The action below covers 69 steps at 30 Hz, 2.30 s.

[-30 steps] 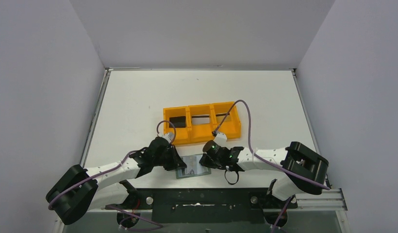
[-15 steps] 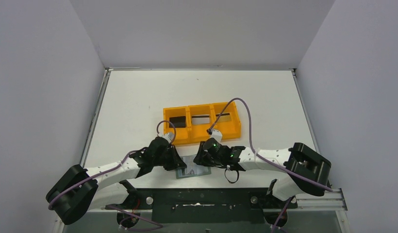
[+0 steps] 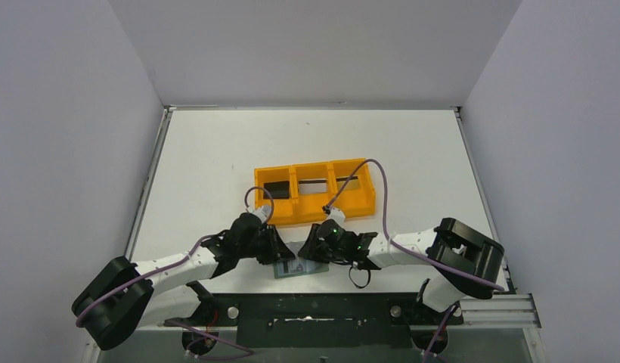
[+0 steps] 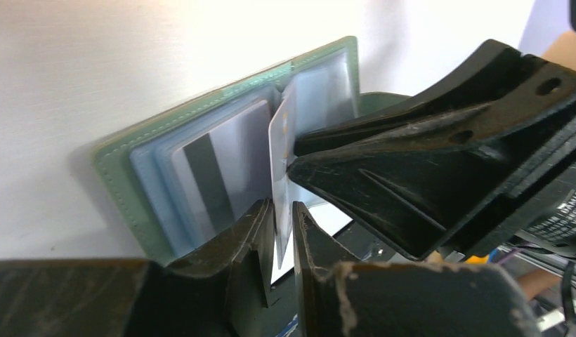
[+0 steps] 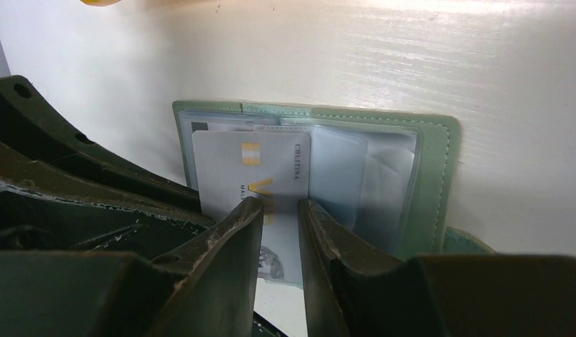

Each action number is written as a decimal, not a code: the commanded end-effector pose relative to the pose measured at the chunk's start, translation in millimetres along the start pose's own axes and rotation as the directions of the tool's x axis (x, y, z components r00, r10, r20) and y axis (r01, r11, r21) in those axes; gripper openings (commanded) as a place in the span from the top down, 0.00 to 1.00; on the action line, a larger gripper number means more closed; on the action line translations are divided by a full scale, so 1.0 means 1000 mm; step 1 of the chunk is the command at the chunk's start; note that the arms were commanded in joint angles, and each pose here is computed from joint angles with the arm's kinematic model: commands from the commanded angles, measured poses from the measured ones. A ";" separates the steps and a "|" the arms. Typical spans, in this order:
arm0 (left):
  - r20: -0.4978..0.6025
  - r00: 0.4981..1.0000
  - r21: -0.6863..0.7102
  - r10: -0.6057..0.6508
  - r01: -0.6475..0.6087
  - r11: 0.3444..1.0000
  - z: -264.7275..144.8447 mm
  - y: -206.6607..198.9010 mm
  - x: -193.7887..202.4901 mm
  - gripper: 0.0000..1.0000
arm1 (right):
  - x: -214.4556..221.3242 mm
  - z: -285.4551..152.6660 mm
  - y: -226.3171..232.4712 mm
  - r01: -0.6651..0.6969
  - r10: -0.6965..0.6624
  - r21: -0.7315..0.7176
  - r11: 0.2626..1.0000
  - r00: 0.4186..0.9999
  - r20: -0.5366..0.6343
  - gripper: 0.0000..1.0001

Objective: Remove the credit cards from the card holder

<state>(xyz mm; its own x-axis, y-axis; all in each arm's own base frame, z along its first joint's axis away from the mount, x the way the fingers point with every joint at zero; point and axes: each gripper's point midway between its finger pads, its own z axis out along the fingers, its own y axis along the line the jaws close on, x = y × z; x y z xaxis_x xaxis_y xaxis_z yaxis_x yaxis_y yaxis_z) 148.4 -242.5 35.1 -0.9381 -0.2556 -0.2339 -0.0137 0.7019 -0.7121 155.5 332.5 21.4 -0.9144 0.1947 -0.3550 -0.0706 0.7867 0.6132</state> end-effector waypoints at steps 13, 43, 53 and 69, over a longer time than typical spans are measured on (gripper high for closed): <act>0.102 0.994 -0.068 0.037 -0.031 0.997 -0.015 -0.005 -0.026 1.00 | 0.005 -0.013 -0.059 -0.024 0.020 0.288 0.957 1.000 0.016 0.77; 0.230 0.968 -0.082 0.096 -0.079 0.993 -0.055 -0.032 -0.059 1.00 | -0.024 -0.019 0.012 0.175 -0.182 0.236 0.956 0.983 0.009 0.74; 0.237 0.967 -0.087 0.099 -0.080 0.993 -0.057 -0.031 -0.060 1.00 | -0.028 -0.044 -0.009 0.166 -0.186 0.311 0.936 0.982 0.037 0.72; 0.269 0.958 -0.088 0.100 -0.079 0.993 -0.068 -0.033 -0.065 1.00 | -0.006 -0.013 0.012 0.216 -0.211 0.239 0.947 0.976 -0.050 0.73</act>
<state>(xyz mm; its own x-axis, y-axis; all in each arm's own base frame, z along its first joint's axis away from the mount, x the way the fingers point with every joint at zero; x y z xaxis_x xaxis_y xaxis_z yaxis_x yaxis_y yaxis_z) 174.3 -201.3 91.0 -0.8442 -0.3334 -0.4197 -0.0112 0.7939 -0.6080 157.2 328.7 50.5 -0.8899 0.0053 -0.4562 -0.1705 0.9236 0.3433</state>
